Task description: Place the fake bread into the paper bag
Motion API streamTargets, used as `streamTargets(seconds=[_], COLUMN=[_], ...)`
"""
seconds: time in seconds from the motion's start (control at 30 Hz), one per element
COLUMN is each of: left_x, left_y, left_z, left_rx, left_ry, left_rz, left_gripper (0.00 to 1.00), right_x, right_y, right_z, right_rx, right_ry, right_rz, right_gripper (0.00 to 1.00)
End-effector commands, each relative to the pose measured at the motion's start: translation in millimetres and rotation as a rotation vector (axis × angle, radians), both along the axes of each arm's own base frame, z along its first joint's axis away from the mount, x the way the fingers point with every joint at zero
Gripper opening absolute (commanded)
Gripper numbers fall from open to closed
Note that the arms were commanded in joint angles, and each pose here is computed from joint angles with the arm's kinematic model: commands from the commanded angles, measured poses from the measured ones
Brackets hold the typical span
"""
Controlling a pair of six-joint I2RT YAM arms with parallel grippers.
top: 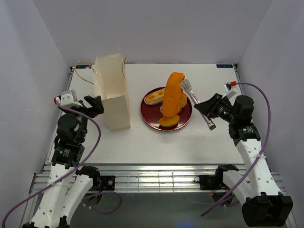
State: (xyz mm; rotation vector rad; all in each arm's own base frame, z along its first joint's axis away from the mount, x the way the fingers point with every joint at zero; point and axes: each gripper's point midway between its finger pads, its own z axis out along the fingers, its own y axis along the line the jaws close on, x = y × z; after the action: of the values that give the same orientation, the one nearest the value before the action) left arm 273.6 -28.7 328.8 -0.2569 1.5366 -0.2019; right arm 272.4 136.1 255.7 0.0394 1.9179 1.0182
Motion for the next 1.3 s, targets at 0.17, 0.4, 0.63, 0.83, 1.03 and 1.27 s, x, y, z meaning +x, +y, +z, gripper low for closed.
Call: streamTargets(seconds=[0.17,0.4,0.63,0.83,1.03,1.27], left_x=[-2,-2,-3,-2,-2,-1], left_y=[1,2,3,3,3,1], left_z=[4,3,4,3,2,0], left_rx=[-0.003,-0.002,-0.003,-0.002,-0.001,-0.001], left_ry=[-0.021,-0.020,-0.024,-0.021,-0.018,-0.012], left_rz=[0.005,0.011,0.016,0.015,0.018,0.008], left_gripper=[0.97,0.97,0.97,0.97,0.97,0.97], right_x=[-3,-13,-24,-35,-41,-31], right_y=[24,54,84,114,154,198], right_z=[89,150,205,248,269,278], right_rx=[0.004,0.035,0.074,0.109,0.150,0.178], right_ry=[-0.232,-0.345,-0.451,-0.536,-0.565,-0.579], right_rz=[0.081,0.170,0.260,0.340,0.423,0.473], right_gripper=[0.14,0.14,0.14,0.15,0.15,0.15])
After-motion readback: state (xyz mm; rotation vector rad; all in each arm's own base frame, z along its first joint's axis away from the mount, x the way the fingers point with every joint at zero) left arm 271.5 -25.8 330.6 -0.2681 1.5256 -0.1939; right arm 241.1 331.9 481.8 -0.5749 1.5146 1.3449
